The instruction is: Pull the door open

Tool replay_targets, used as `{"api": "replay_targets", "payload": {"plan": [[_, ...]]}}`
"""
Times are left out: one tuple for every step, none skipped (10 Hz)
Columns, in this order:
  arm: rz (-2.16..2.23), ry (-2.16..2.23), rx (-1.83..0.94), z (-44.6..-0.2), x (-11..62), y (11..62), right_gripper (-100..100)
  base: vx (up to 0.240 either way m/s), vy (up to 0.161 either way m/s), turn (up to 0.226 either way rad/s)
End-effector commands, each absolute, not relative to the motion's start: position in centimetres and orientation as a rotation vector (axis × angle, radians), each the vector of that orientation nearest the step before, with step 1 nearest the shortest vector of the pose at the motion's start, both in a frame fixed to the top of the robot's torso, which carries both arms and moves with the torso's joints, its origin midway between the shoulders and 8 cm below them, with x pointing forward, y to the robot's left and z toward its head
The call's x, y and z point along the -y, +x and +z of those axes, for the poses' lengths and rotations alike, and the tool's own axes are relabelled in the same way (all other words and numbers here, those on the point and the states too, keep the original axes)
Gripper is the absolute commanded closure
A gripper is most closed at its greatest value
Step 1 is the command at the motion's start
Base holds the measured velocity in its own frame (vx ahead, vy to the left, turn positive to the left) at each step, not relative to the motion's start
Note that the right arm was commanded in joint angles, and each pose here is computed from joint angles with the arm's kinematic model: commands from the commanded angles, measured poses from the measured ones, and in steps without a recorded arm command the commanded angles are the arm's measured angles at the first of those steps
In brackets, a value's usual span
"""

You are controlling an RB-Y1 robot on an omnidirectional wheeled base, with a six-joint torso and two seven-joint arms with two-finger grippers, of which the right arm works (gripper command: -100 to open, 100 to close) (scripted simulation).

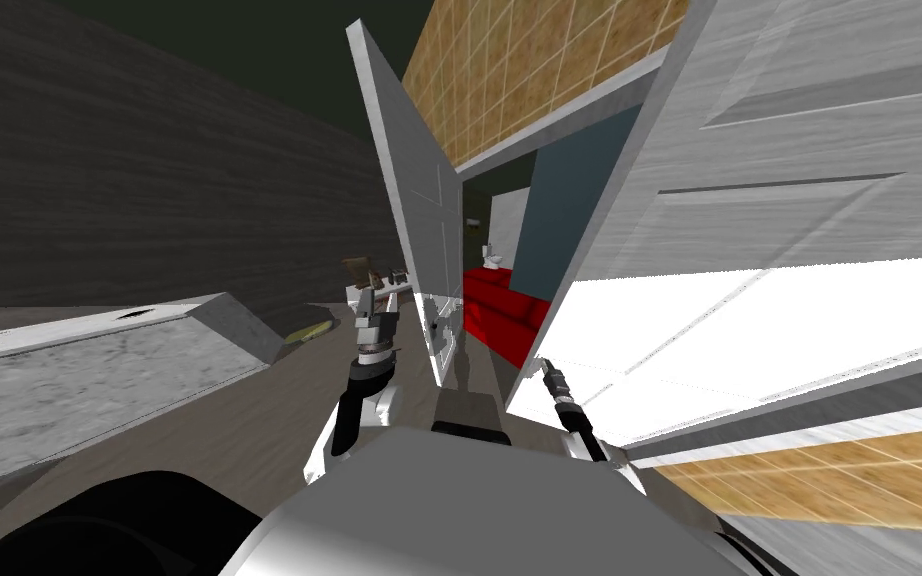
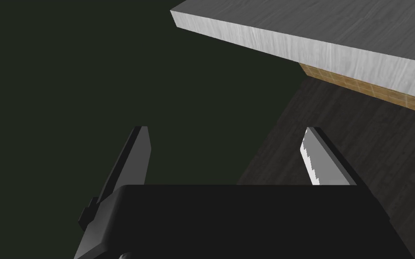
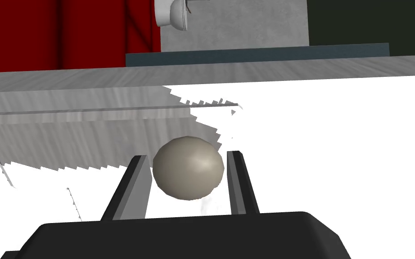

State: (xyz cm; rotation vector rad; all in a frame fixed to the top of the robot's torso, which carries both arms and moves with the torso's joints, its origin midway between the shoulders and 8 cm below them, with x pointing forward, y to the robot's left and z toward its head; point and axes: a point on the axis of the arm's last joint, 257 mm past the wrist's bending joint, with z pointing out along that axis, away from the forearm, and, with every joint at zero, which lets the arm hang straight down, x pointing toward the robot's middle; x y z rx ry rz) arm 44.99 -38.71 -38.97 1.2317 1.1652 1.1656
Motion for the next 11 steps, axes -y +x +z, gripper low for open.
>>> {"api": "replay_targets", "payload": {"plan": [[1.185, 1.223, -1.189, -39.2, 38.3, 44.5, 100, -0.244, -0.053, 0.093], [1.205, 1.21, -1.207, -39.2, 38.0, 44.3, 100, -0.257, -0.045, 0.078], [1.205, 1.21, -1.207, -39.2, 38.0, 44.3, 100, -0.189, -0.05, 0.021], [1.224, 1.198, -1.225, -39.2, 37.6, 44.0, 100, -0.171, -0.056, 0.053], [1.238, 1.19, -1.238, -39.1, 37.4, 43.8, 100, -0.228, -0.073, 0.08], [1.226, 1.199, -1.233, -39.3, 37.4, 43.9, 100, -0.11, -0.031, 0.026], [1.238, 1.195, -1.245, -39.5, 36.7, 44.0, 100, -0.141, -0.046, 0.086], [1.241, 1.193, -1.248, -39.5, 36.5, 44.1, 100, -0.205, -0.074, 0.086], [1.248, 1.188, -1.253, -39.4, 36.0, 44.4, 100, -0.176, -0.083, 0.088], [1.255, 1.183, -1.259, -39.4, 35.5, 44.6, 100, -0.196, -0.069, 0.109], [1.263, 1.177, -1.266, -39.3, 35.0, 44.9, 100, -0.204, -0.071, 0.103]]}}
